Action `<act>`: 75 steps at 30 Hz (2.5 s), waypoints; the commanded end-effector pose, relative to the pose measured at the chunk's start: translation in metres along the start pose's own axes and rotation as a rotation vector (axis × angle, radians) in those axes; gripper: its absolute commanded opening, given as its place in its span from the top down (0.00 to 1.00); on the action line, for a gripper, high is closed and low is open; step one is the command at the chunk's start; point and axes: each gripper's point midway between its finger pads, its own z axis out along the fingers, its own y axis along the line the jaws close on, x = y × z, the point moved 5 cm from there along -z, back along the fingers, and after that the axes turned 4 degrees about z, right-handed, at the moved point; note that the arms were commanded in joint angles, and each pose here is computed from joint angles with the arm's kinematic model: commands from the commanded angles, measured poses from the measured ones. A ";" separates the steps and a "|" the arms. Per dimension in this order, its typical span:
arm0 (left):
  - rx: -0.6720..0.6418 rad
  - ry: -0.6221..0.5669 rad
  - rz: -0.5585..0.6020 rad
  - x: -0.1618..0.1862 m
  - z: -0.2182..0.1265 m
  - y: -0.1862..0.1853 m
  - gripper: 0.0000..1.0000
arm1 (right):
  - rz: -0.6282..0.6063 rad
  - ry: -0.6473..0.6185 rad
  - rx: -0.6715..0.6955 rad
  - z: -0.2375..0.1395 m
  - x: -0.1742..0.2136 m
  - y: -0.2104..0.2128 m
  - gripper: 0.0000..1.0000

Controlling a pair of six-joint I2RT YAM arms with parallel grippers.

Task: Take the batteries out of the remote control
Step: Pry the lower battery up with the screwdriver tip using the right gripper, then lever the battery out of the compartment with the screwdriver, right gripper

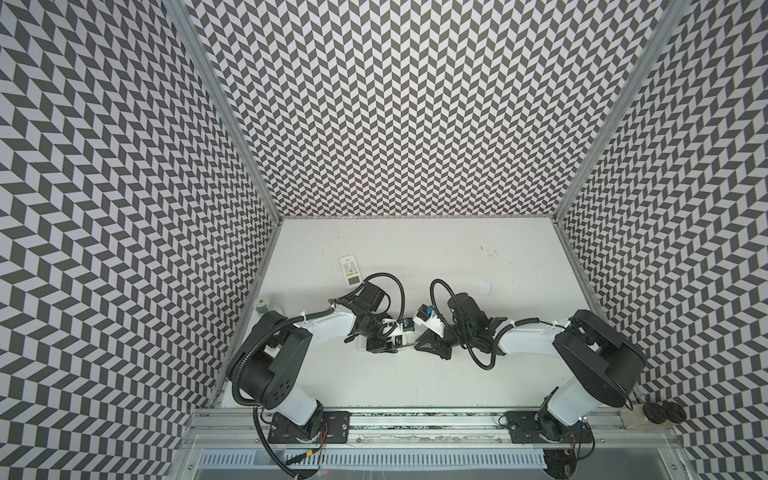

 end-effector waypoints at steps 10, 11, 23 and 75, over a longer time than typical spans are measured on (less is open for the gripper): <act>0.070 -0.001 -0.030 0.005 0.004 -0.010 0.51 | -0.143 -0.091 0.187 -0.007 -0.011 -0.002 1.00; 0.071 0.001 -0.023 0.006 0.005 -0.011 0.51 | -0.151 -0.110 0.197 -0.009 -0.014 -0.002 1.00; 0.086 -0.018 -0.021 0.002 0.004 -0.014 0.52 | -0.178 -0.202 0.271 -0.016 -0.037 -0.001 1.00; -0.017 -0.030 -0.128 -0.025 -0.012 0.023 0.53 | -0.206 -0.322 0.428 -0.056 -0.041 0.003 1.00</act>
